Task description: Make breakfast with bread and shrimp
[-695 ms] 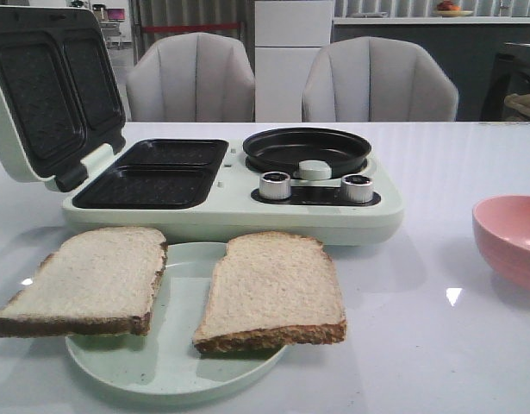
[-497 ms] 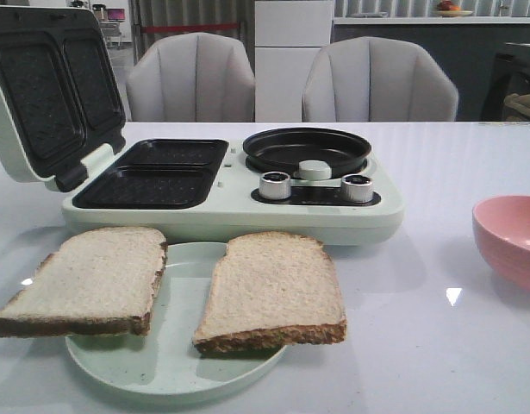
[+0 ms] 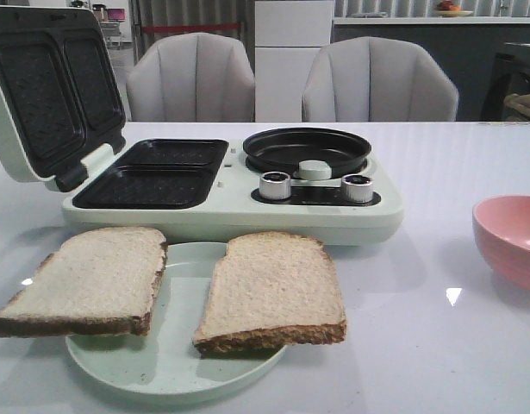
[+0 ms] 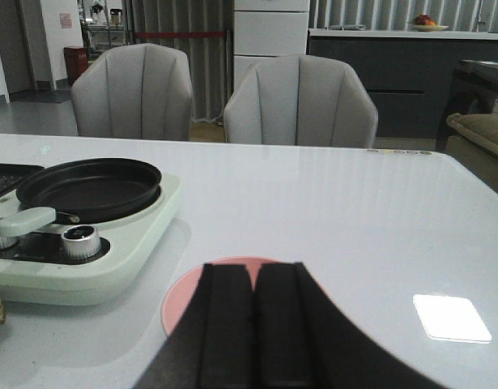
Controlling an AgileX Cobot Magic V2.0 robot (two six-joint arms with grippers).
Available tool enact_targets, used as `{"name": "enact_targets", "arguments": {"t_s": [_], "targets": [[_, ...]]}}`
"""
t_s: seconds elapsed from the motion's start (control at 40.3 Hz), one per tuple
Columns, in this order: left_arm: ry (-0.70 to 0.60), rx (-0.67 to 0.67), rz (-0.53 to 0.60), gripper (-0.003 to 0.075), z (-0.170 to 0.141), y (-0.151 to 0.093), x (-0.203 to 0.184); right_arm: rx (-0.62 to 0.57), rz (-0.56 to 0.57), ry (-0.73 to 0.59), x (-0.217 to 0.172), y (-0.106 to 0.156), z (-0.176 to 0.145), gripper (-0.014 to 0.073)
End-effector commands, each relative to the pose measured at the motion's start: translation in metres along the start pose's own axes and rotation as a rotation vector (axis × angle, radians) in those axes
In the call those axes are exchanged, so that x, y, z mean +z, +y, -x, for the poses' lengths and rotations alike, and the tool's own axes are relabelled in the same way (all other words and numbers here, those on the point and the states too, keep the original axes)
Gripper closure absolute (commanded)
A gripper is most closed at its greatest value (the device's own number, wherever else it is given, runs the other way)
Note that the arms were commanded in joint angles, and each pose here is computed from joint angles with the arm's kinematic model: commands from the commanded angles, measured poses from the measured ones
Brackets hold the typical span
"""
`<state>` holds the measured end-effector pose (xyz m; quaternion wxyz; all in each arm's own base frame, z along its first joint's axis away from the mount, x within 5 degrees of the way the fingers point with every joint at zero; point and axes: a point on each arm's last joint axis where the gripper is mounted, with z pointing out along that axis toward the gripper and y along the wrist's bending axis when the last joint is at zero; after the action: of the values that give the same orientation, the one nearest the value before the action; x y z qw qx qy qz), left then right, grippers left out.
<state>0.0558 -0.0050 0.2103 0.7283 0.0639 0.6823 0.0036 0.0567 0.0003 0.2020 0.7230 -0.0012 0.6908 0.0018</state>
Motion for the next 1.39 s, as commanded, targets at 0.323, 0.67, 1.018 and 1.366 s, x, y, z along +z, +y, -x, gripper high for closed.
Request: {"name": "enact_targets", "arguments": {"t_s": [0.323,0.67,1.018,1.366], "targets": [[-0.184,-0.06,0.013,0.0619,0.033,0.004,-0.006,0.08,0.003,-0.145,-0.007,0.0,0.037,0.0561],[-0.092,-0.073,-0.029,0.0619,0.142,0.011,-0.012,0.074,0.051,-0.184,-0.023,0.004,0.144,0.0561],[0.172,-0.109,-0.086,0.0619,0.182,0.011,0.033,0.043,0.073,0.108,0.022,0.007,0.181,0.0561],[0.359,-0.121,-0.105,0.0619,0.162,0.008,0.066,0.037,0.074,0.413,0.069,0.007,0.141,0.0561]]}}
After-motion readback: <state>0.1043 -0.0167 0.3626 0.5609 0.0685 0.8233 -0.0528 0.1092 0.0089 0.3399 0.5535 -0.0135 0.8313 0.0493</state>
